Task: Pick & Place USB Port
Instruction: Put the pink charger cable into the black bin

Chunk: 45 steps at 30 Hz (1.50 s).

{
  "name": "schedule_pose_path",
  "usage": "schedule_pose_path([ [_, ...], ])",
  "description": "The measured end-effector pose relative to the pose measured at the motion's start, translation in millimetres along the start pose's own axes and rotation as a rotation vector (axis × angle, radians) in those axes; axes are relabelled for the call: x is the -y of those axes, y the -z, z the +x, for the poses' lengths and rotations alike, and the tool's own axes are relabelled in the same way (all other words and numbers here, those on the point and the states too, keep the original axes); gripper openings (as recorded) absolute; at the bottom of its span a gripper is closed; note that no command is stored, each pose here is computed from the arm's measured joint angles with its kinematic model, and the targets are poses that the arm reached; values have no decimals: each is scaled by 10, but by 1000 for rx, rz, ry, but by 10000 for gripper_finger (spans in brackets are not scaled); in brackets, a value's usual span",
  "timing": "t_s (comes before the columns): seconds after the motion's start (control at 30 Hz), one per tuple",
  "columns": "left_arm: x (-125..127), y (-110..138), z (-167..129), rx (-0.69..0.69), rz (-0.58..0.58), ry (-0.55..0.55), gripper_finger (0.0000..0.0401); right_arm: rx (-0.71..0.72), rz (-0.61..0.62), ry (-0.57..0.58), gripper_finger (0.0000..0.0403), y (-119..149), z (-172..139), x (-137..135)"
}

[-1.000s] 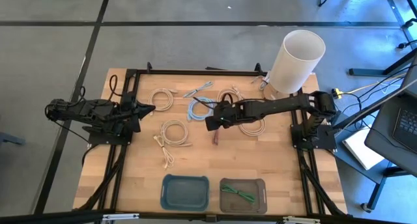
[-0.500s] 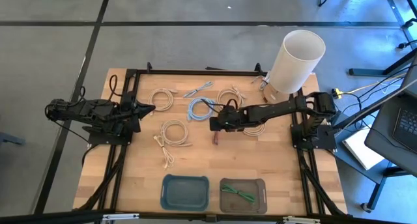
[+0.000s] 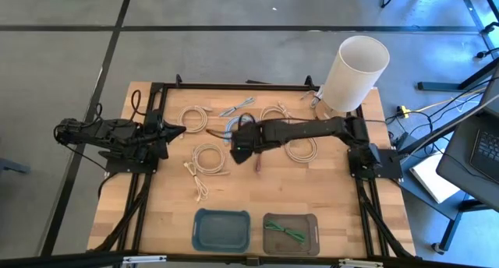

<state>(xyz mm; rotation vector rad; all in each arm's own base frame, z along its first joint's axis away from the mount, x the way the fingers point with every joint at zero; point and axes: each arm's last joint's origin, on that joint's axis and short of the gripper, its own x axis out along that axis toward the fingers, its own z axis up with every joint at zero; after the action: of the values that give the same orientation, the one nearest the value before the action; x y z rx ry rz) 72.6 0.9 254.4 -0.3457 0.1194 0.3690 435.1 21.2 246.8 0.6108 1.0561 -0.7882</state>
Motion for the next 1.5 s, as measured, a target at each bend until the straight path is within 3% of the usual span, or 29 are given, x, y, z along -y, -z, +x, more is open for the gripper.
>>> schedule_pose_path([
  [0.1, -1, 0, 0, 2, 0, -5, 4, 43, 1, 108, 167, -62, -173, 57],
  [0.23, -2, 0, 0, 1, 1, -5, 4, 50, 33, 107, 158, -102, -105, 76],
  [0.33, 0, 2, 0, -2, 1, 1, 4, 6, 109, 93, 157, -54, 82, 104],
  [0.57, -2, 23, 0, -30, 11, 16, 4, -106, 143, -11, 157, 233, 582, 107],
  [0.7, -9, 38, -1, -44, 20, 9, 4, -159, 186, 0, 157, 350, 727, 171],
  [1.33, -13, 48, -1, -53, 51, 7, 4, -121, 229, 45, 157, 202, 823, 322],
  [1.5, -14, 48, -1, -54, 51, 7, 4, -176, 252, 71, 157, 313, 936, 405],
])
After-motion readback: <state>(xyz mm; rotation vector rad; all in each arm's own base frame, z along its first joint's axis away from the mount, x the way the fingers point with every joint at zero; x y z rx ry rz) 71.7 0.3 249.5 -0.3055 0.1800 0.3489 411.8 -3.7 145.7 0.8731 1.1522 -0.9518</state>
